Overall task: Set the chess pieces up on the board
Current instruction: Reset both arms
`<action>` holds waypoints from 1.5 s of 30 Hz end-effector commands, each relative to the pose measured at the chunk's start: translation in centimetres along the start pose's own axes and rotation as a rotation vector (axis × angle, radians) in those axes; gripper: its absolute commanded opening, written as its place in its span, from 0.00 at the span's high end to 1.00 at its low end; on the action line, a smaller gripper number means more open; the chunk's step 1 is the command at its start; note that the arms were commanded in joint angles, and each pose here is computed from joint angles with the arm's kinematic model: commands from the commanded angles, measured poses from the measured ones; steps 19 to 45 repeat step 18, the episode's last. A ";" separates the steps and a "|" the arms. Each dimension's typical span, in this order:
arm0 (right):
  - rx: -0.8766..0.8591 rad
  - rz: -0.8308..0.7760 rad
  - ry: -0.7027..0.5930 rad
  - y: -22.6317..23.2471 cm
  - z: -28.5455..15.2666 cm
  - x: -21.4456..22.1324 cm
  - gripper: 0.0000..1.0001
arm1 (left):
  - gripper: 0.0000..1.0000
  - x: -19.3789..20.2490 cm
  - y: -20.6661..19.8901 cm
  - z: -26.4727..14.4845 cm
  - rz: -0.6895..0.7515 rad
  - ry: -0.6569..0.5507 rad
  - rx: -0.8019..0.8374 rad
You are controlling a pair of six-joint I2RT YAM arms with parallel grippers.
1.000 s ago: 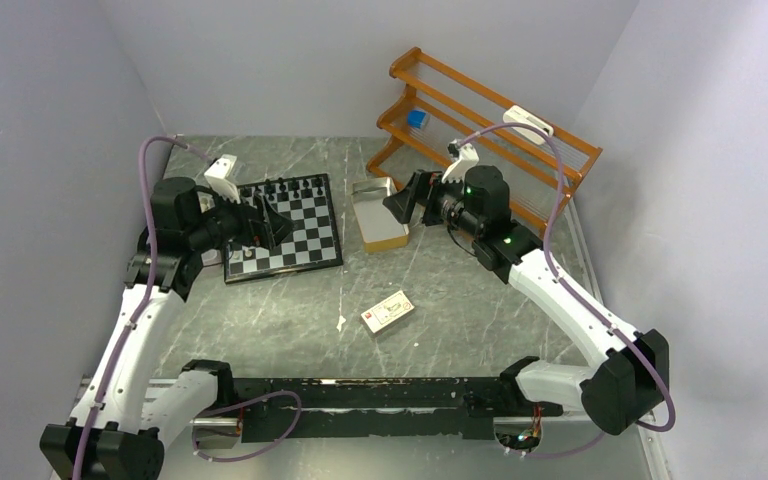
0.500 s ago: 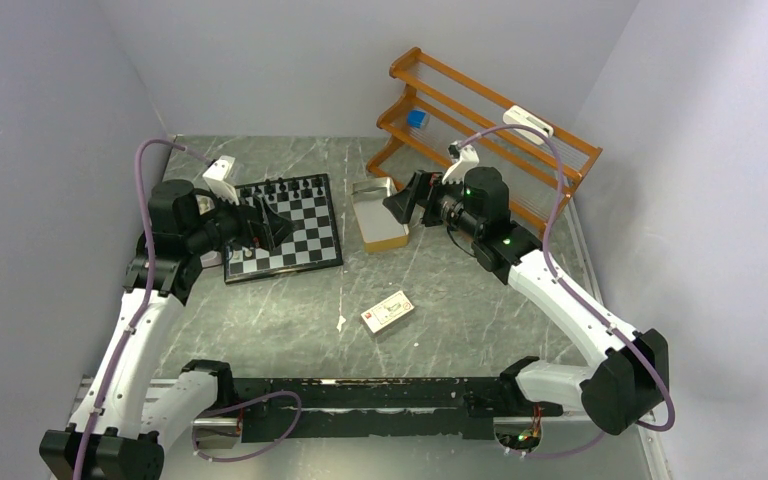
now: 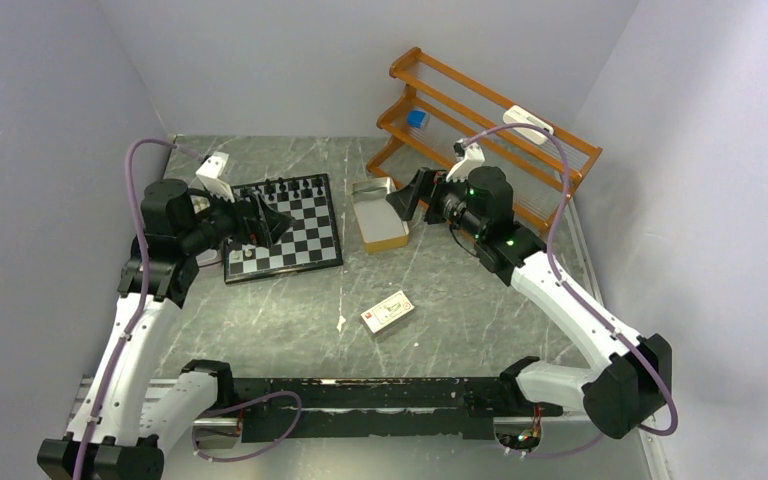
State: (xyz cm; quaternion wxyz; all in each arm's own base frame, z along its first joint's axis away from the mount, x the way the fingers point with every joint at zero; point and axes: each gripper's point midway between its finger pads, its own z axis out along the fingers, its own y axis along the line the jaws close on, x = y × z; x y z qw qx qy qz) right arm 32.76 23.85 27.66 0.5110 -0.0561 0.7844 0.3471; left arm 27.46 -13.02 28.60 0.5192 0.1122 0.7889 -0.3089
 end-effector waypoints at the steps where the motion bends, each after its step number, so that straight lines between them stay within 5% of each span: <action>1: -0.025 -0.025 -0.060 1.1 -0.8 -1.9 0.00 | 0.00 -3.1 -0.7 -1.0 0.043 -0.095 -0.012; 18: 0.011 -0.012 0.045 -0.7 0.5 1.8 0.00 | 0.00 -0.6 1.2 -0.7 0.026 -0.074 -0.083; 45: 0.011 -0.012 0.045 -0.7 0.5 1.8 0.00 | 0.00 -0.6 1.2 -0.7 0.026 -0.074 -0.083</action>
